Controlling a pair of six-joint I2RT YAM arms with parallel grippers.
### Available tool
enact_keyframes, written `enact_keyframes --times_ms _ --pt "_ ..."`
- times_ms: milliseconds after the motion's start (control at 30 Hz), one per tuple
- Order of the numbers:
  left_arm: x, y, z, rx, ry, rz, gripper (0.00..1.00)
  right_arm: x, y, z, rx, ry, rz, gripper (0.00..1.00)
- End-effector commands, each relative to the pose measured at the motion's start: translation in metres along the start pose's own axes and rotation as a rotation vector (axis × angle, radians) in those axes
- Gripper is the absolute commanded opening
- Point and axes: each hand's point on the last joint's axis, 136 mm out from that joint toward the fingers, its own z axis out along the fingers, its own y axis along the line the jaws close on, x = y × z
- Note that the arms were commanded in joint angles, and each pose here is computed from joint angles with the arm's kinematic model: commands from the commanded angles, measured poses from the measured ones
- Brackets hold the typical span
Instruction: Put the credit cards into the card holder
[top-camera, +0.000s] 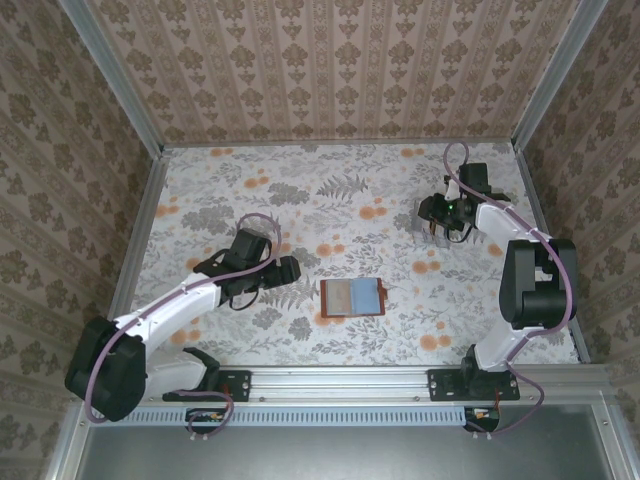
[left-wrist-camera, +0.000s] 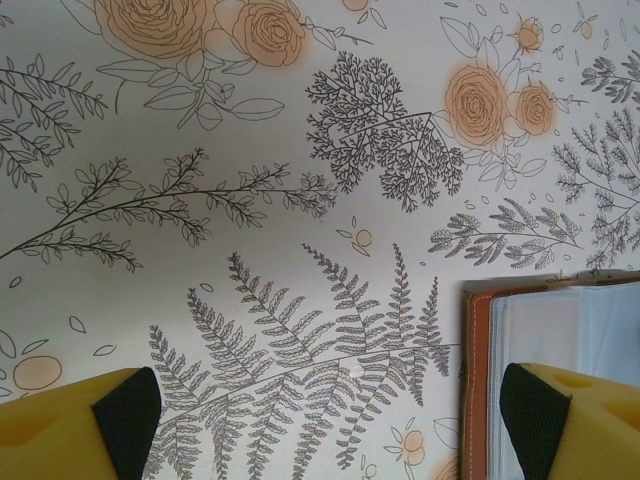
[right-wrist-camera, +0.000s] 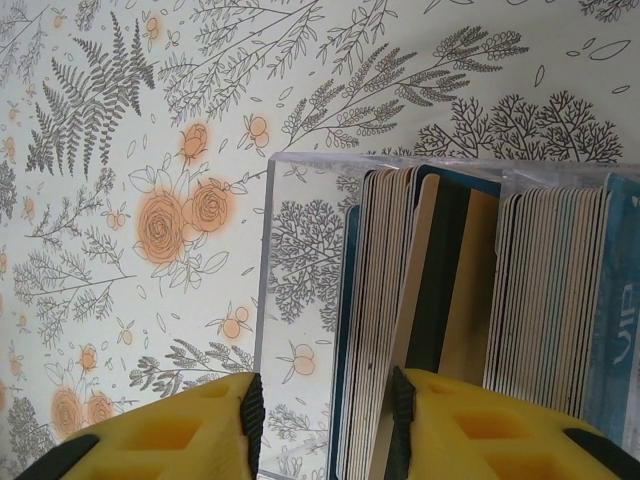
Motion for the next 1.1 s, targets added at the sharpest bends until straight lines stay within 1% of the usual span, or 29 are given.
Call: enact_keyframes --times_ms 0,100,267,433,667,767,1067 --pt "-0.008 -0.01 -0.003 0.023 -0.019 0.007 0.92 0.001 -0.005 -0.002 0.045 -0.007 0.003 0.41" --pt "-0.008 -0.011 -0.002 0.023 -0.016 0.006 0.92 0.006 -0.02 -0.003 0.173 0.007 -0.027 0.45" --pt "-0.008 -0.013 -0.002 0.026 -0.009 0.01 0.92 0.009 -0.019 0.002 0.222 0.024 -0.069 0.49" --pt "-0.007 -0.011 -0.001 0.022 -0.011 0.01 0.92 0.014 -0.016 0.011 0.209 0.048 -0.068 0.5" --pt "-0.005 -0.009 -0.001 0.017 -0.009 0.009 0.92 0.012 0.006 0.013 0.085 0.039 -0.054 0.49" --pt "-0.005 -0.008 -0.002 0.016 -0.015 0.002 0.92 0.01 0.01 0.01 0.058 0.033 -0.05 0.49" --pt "-0.005 -0.009 0.0 0.014 -0.009 0.008 0.92 0.008 0.012 0.006 0.051 0.014 -0.054 0.39"
